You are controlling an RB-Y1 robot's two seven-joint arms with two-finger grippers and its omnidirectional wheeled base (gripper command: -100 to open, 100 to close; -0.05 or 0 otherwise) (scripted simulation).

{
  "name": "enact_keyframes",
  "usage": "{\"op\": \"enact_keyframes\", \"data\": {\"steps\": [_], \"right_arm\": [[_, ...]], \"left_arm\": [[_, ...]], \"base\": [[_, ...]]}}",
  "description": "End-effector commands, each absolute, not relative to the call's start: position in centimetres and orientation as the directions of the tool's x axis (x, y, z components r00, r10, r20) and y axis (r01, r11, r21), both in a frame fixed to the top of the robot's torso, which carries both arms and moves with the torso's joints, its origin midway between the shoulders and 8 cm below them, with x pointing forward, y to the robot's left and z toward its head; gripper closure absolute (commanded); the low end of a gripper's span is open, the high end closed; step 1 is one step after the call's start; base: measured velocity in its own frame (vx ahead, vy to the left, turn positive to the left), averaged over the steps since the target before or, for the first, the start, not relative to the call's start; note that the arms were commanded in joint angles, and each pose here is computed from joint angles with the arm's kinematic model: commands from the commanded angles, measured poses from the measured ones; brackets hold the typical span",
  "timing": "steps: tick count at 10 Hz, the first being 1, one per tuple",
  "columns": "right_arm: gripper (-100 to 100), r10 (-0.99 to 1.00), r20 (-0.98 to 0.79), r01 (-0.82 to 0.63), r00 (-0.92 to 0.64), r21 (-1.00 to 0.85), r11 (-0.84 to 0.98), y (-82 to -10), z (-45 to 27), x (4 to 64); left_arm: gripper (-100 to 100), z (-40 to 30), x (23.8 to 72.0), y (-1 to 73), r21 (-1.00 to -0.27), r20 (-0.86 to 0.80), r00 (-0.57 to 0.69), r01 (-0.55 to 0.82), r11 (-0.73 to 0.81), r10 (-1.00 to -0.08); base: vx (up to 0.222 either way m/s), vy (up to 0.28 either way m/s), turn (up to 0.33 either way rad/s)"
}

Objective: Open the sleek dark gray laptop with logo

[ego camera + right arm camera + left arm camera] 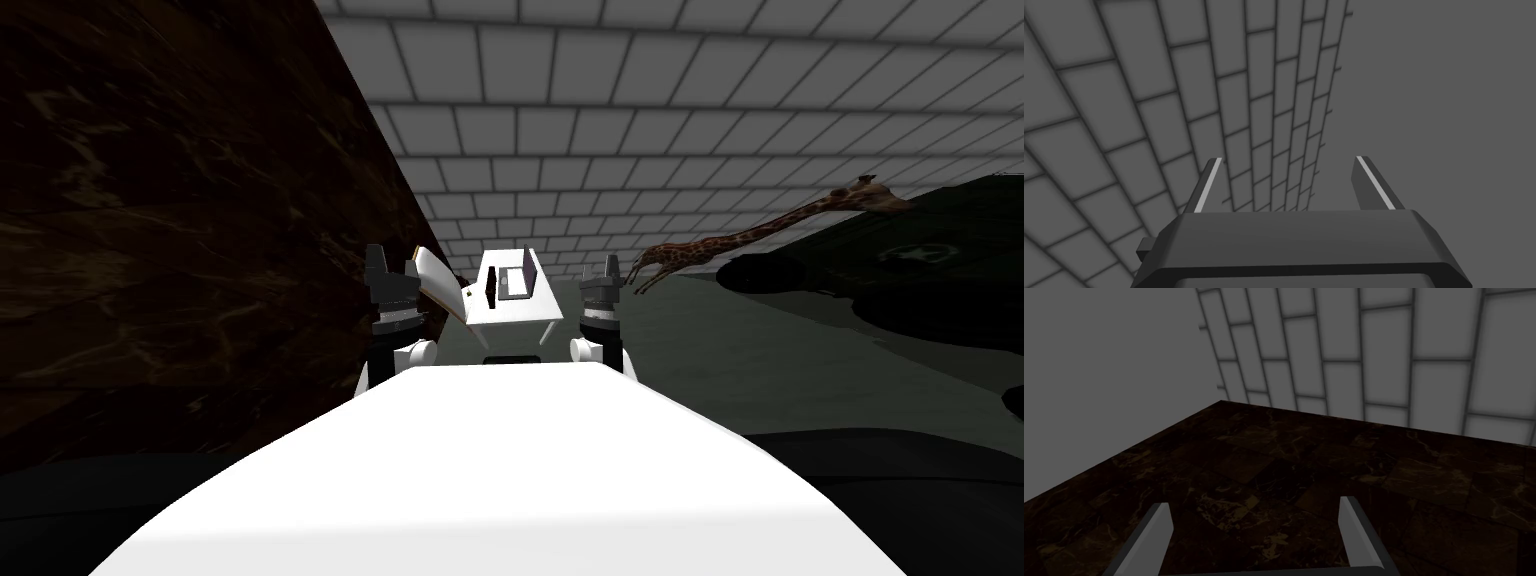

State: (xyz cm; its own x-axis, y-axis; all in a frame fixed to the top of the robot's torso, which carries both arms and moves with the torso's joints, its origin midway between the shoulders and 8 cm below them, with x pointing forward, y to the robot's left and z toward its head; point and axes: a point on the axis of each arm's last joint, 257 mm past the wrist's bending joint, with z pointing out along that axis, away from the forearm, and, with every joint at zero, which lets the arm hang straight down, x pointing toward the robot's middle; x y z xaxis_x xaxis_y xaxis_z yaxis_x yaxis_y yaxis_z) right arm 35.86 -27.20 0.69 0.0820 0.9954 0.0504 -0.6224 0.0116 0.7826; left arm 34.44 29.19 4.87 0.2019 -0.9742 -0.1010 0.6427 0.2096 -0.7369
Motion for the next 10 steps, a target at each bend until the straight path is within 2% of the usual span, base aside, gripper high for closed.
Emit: {"op": "enact_keyframes", "data": {"steps": [1, 9, 10], "right_arm": [[0, 0.995, 0.050, -0.622, 0.082, 0.783, 0.012, -27.20, 0.70, 35.86], [0, 0.995, 0.050, -0.623, 0.082, 0.782, 0.012, -27.20, 0.71, 35.85], [-100, 0.997, 0.000, -0.611, 0.071, 0.790, 0.044, -26.84, 0.41, 36.05]], "left_arm": [[0, 4.87, 34.44, 29.19, -0.737, -0.101, 0.202, 0.643, 0.210, -0.974], [0, 4.89, 34.43, 29.19, -0.737, -0.101, 0.202, 0.643, 0.210, -0.974], [0, 4.89, 34.43, 29.19, -0.737, -0.101, 0.202, 0.643, 0.210, -0.974]], "base": [[0.000, 0.000, 0.000], [0.000, 0.000, 0.000], [0.006, 0.003, 0.027]]}}
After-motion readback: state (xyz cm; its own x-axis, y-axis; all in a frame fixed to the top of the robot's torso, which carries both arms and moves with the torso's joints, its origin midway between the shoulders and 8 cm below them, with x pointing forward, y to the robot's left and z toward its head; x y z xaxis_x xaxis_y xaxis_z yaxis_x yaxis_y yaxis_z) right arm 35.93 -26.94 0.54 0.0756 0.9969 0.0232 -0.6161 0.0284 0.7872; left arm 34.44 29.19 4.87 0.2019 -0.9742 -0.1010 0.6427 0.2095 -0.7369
